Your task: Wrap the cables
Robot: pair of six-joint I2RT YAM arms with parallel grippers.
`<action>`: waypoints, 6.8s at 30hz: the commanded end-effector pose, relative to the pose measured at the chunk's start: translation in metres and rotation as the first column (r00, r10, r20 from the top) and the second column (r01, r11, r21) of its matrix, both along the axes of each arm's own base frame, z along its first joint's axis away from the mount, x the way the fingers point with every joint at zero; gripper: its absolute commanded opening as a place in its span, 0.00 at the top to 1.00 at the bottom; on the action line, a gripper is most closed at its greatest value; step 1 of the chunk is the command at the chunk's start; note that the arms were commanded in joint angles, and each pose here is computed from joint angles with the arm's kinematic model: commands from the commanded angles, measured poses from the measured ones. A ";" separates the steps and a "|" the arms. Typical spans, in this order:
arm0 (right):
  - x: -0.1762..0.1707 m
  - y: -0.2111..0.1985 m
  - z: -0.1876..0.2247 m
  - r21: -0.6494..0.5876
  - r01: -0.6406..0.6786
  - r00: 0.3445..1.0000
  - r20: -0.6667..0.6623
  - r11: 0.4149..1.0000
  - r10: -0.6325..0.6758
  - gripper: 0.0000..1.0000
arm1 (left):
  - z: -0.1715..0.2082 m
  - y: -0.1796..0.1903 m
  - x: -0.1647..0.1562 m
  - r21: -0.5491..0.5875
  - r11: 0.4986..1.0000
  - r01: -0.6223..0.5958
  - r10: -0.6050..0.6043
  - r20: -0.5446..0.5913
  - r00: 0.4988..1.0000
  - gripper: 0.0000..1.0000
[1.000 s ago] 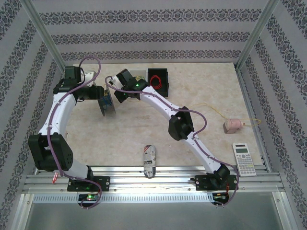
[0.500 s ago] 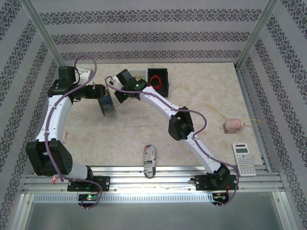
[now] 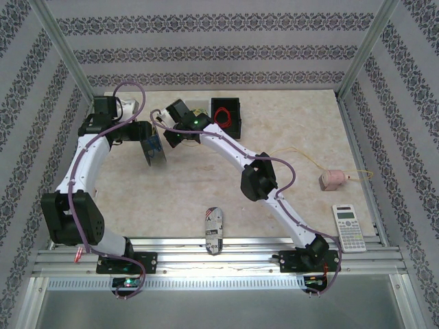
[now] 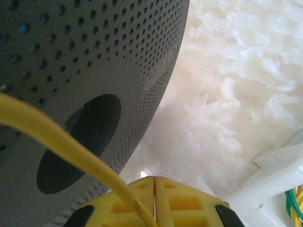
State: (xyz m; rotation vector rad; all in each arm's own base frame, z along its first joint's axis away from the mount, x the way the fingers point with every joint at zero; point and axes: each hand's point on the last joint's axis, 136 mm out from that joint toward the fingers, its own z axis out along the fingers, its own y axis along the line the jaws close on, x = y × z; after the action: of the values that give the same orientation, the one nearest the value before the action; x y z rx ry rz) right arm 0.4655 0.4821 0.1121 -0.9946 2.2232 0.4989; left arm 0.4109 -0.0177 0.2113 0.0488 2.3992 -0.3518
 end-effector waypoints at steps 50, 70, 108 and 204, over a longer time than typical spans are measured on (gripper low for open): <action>-0.024 -0.031 0.071 -0.091 0.017 0.994 0.105 0.996 -0.007 0.51 | -0.007 -0.008 0.032 0.061 0.997 0.055 -0.058 0.037 0.998 0.83; 0.010 -0.063 0.053 -0.115 0.071 0.993 0.106 0.991 -0.058 0.91 | -0.009 -0.007 0.023 0.084 0.993 0.082 -0.083 0.003 0.997 0.88; -0.011 -0.062 0.023 -0.152 0.016 1.000 0.019 0.988 -0.013 1.00 | 0.003 -0.006 -0.007 0.101 0.992 0.072 -0.074 0.017 0.997 0.58; -0.020 -0.242 0.329 0.093 -0.074 0.711 0.703 0.993 -0.013 0.09 | 0.308 -0.007 -0.064 -0.042 0.996 -0.075 0.085 0.566 0.820 1.00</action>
State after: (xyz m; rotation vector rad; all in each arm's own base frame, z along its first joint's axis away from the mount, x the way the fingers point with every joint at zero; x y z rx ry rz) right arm 0.4206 0.2375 0.4447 -0.9558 1.4940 0.1650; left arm 0.3637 -0.0147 0.4754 0.0010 1.9182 -0.2213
